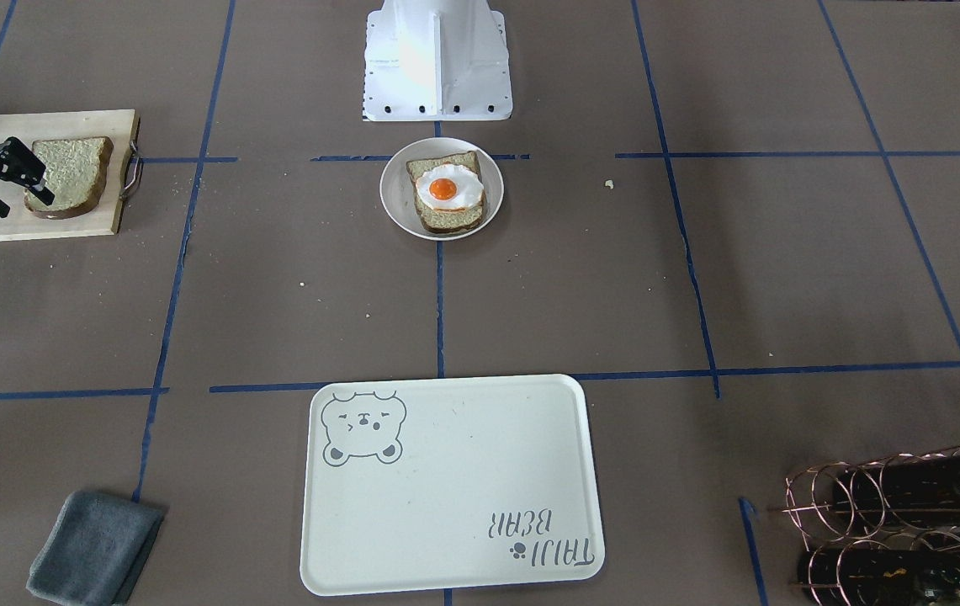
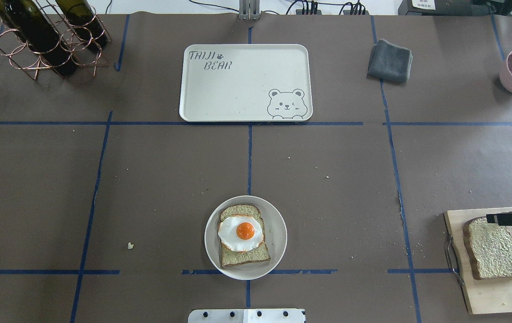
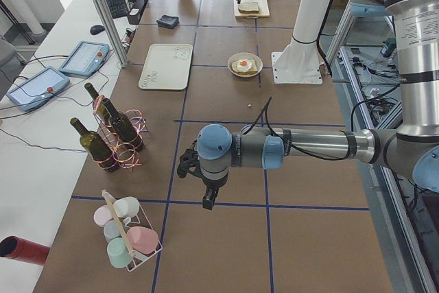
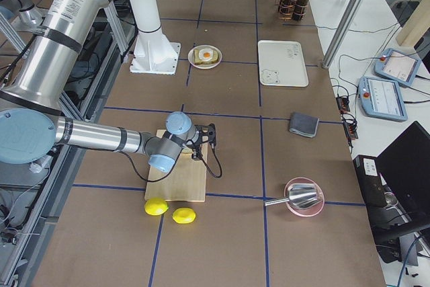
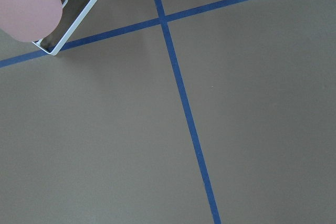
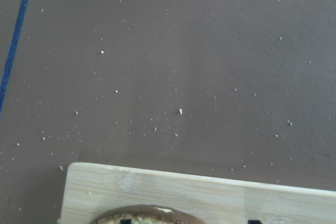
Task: Make sandwich and place on tray
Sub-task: 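Lower the right gripper onto the bread slice on the wooden board and grasp it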
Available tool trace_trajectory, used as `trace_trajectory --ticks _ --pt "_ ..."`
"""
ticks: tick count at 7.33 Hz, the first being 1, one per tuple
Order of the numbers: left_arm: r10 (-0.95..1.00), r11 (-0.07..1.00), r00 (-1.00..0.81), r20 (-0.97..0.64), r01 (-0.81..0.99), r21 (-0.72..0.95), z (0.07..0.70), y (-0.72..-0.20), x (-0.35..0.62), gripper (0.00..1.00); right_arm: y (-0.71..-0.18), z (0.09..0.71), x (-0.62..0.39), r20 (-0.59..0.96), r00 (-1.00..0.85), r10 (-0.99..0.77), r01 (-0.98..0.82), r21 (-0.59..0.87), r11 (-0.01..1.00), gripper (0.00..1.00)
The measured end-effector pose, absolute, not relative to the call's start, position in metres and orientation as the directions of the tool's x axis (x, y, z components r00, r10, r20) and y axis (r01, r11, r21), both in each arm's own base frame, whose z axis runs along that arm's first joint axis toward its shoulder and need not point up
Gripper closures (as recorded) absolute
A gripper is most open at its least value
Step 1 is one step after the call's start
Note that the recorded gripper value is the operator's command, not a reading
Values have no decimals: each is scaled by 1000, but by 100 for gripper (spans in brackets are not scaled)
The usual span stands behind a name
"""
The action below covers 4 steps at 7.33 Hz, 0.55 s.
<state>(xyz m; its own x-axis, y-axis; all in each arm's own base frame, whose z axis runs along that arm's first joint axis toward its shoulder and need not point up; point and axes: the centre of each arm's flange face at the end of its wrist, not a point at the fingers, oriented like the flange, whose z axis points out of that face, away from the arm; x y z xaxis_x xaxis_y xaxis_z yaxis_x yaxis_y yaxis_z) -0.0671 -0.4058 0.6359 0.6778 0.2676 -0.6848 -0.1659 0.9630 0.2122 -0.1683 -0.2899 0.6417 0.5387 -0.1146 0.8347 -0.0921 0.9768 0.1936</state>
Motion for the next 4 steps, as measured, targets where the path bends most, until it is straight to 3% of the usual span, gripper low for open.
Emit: trace_trajectory --ticks 4 --pt "269 963 678 -684 -166 214 635 -406 -67 0 -276 651 -164 831 542 -121 -74 191 979 35"
